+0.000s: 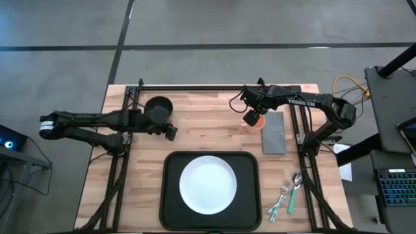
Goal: Set up tray
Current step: Put the orange cup on the black tray at the top left of the white plate
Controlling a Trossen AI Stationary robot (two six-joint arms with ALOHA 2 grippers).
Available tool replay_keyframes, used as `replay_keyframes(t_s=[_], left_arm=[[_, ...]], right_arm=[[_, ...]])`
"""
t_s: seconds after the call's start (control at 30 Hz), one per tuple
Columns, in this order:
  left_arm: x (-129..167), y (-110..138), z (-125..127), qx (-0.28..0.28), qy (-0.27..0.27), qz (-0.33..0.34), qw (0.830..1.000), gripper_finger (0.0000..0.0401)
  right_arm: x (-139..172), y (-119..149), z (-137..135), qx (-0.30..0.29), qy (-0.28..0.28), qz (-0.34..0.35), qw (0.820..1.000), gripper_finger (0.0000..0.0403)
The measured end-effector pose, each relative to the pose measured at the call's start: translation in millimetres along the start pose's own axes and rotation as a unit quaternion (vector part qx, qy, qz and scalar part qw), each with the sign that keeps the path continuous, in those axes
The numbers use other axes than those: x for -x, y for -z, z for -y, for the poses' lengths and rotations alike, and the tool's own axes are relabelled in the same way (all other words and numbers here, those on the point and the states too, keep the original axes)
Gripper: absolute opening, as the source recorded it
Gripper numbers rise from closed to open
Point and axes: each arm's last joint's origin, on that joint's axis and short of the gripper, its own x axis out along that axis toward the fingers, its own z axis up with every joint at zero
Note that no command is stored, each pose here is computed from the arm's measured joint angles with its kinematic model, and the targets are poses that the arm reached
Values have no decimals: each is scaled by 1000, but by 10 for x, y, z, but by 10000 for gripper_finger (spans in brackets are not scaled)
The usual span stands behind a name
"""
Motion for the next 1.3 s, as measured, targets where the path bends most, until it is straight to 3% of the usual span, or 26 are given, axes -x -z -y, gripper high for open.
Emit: replay_keyframes(t_s=[0.27, 0.4, 0.5, 0.6, 0.8, 1.07, 1.3], left_arm=[[-46, 54, -47, 17, -10, -9, 1000, 171], [-55, 65, -56, 19, -12, -10, 1000, 171], [-58, 68, -59, 19, -12, -11, 1000, 171], [-57, 88, -69, 21, -19, -18, 999, 171], [-49, 148, -55, 18, -20, -34, 999, 171], [-49, 129, -32, 17, -11, -21, 1000, 171], [-50, 104, -4, 10, 3, -9, 1000, 171]], right_arm=[[-102, 136, 7, 58, 1, -46, 997, 214], [-169, 142, -7, 75, -4, -32, 997, 213], [-178, 100, -21, 96, -8, -8, 995, 192], [-175, 70, -27, 115, -8, 0, 993, 146], [-131, 24, -31, 106, -16, 9, 994, 24], [75, -157, -95, 106, -46, 63, 991, 10], [32, -435, -273, 10, -153, 46, 987, 9]])
